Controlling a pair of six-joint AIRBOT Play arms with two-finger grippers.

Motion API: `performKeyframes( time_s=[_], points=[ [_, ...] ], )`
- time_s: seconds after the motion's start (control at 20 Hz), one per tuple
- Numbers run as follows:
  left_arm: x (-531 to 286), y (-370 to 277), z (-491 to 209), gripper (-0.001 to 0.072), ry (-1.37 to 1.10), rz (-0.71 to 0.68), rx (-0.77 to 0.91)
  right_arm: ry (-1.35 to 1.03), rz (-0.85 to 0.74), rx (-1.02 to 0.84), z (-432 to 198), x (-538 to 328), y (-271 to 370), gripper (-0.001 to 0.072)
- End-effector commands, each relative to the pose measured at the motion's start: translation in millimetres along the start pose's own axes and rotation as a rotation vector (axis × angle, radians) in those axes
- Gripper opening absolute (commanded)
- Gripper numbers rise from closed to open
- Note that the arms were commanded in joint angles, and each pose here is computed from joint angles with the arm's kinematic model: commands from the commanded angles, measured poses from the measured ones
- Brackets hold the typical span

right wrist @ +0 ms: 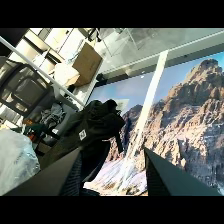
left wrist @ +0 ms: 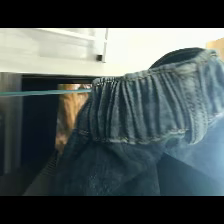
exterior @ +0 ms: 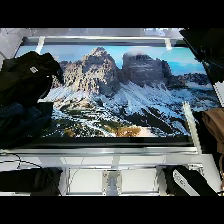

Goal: Fold the clothes and pants, and hang the long-sleeved shirts on hangers.

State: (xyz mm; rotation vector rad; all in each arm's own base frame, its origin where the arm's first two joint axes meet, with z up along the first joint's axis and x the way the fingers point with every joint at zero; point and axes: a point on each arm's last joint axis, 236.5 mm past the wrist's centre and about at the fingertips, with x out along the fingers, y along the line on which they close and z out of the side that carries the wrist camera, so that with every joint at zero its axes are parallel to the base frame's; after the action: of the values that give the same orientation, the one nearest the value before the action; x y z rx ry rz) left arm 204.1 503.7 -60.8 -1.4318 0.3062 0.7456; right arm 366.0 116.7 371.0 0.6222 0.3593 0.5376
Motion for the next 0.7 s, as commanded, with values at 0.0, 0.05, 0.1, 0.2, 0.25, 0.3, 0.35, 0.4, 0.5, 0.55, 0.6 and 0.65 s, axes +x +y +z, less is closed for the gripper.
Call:
performKeyframes(
  time_s=[0.0, 0.05, 0.1, 0.2, 0.25, 0.3, 0.35, 0.4, 0.5, 0.55, 0.6, 0.65],
  points=[
    [21.9, -12.6, -6.7, 0.0599, 0.006, -0.053, -0.016, -0.003, 0.014, -0.002, -0.6, 2.1, 5.7, 0.0416],
    [24.7, -24.3, -8.1, 0.0316, 0.004, -0.087, -0.020, -0.003, 0.015, -0.002, -0.5, 2.0, 5.9, 0.0416],
    [25.5, -42.8, -11.0, 0.0025, 0.009, -0.151, -0.005, -0.002, 0.015, -0.002, -0.7, 1.9, 6.2, 0.0417],
    [13.3, -95.3, -15.8, 0.0019, 0.016, -0.349, 0.045, -0.002, 0.022, 0.002, -0.9, 1.6, 8.1, 0.0416],
    [-0.2, -123.1, -16.7, 0.0019, 0.012, -0.452, 0.062, -0.002, 0.028, 0.006, -0.9, 1.6, 9.3, 0.0416],
    [-20.7, -154.4, -18.3, 0.0018, 0.006, -0.562, 0.092, -0.002, 0.036, 0.011, -0.9, 1.5, 11.2, 0.0416],
    [-42.4, -181.8, -20.7, 0.0018, -0.003, -0.644, 0.126, -0.002, 0.045, 0.018, -0.7, 1.4, 13.5, 0.0417],
    [-66.0, -209.2, -27.2, 0.0017, -0.007, -0.704, 0.175, -0.003, 0.054, 0.021, -0.5, 0.8, 16.0, 0.0416],
    [-109.7, -262.1, -54.3, 0.0017, -0.001, -0.770, 0.305, -0.008, 0.056, 0.008, -0.1, -1.6, 18.5, 0.0417],
    [-131.8, -291.7, -77.7, 0.0017, 0.012, -0.809, 0.389, -0.012, 0.057, -0.008, 0.4, -3.6, 20.1, 0.0417],
    [-156.5, -325.1, -110.1, 0.0017, 0.026, -0.857, 0.501, -0.013, 0.058, -0.051, 0.2, -5.6, 22.4, 0.0417],
    [-179.1, -357.9, -145.2, 0.0017, 0.031, -0.900, 0.602, -0.011, 0.050, -0.114, 0.7, -7.9, 23.5, 0.0417]
  ],
)
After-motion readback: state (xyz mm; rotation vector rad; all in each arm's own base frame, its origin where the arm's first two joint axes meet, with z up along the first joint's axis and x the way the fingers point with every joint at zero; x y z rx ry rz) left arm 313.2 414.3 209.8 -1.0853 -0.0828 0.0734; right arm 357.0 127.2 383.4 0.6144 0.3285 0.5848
